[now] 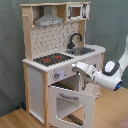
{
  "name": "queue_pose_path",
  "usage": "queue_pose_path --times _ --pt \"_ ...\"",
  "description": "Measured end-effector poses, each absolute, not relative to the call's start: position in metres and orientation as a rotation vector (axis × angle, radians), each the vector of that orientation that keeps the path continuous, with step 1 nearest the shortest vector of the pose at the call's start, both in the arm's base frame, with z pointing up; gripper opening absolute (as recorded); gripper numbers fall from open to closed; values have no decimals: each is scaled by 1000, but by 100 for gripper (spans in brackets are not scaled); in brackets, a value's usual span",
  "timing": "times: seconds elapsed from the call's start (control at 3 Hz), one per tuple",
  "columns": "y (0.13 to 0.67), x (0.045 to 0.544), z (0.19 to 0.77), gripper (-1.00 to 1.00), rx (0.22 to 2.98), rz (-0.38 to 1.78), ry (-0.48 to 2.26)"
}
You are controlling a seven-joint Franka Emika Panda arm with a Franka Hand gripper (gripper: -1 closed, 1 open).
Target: Play with the kitchen
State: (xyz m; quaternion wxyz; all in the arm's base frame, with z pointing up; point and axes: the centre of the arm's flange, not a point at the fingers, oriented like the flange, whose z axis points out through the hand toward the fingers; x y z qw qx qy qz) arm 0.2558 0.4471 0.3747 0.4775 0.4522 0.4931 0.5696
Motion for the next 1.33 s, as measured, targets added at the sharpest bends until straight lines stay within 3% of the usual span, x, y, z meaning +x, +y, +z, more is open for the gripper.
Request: queue_pose_path --times 0.67,1.33 --pt "484 230 421 100 991 1388 1181" --pt "522 161 429 100 872 1432 1229"
